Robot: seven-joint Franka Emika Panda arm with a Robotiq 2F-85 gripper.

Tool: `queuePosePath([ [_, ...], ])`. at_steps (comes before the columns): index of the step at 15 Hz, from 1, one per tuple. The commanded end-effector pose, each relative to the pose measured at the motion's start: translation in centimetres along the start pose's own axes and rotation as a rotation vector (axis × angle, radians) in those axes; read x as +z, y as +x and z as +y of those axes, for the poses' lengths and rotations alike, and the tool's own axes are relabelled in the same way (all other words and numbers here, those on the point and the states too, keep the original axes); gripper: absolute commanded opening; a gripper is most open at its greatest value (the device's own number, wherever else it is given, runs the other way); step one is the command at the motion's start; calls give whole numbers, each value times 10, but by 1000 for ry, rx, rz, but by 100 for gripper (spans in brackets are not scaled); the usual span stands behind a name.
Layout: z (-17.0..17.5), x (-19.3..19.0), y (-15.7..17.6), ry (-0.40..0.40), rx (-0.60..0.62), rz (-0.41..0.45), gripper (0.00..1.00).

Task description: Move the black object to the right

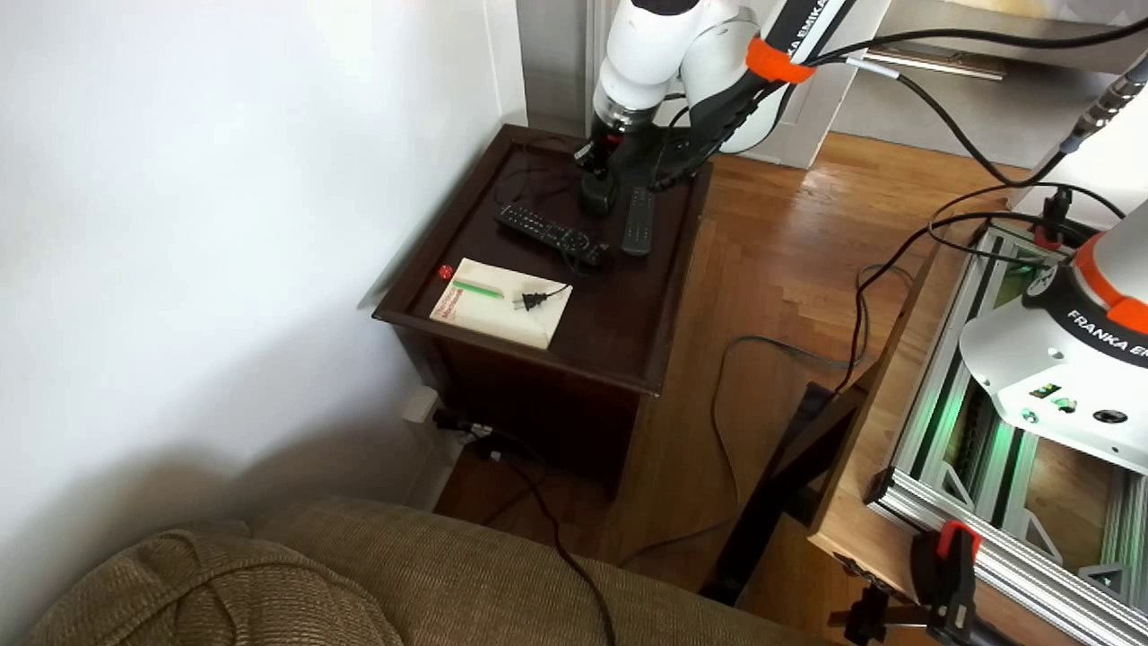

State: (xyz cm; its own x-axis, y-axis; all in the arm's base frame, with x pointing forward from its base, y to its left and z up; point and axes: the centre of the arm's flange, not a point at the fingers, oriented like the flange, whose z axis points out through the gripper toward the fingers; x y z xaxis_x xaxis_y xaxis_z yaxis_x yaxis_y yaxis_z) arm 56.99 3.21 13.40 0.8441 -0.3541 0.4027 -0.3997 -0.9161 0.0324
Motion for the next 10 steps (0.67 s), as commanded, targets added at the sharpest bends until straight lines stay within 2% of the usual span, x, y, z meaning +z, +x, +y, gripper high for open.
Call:
queuePosePath([
  [1,-4,19,-8,10,1,26,0],
  [10,-4,28,-10,5,-7,39,0],
])
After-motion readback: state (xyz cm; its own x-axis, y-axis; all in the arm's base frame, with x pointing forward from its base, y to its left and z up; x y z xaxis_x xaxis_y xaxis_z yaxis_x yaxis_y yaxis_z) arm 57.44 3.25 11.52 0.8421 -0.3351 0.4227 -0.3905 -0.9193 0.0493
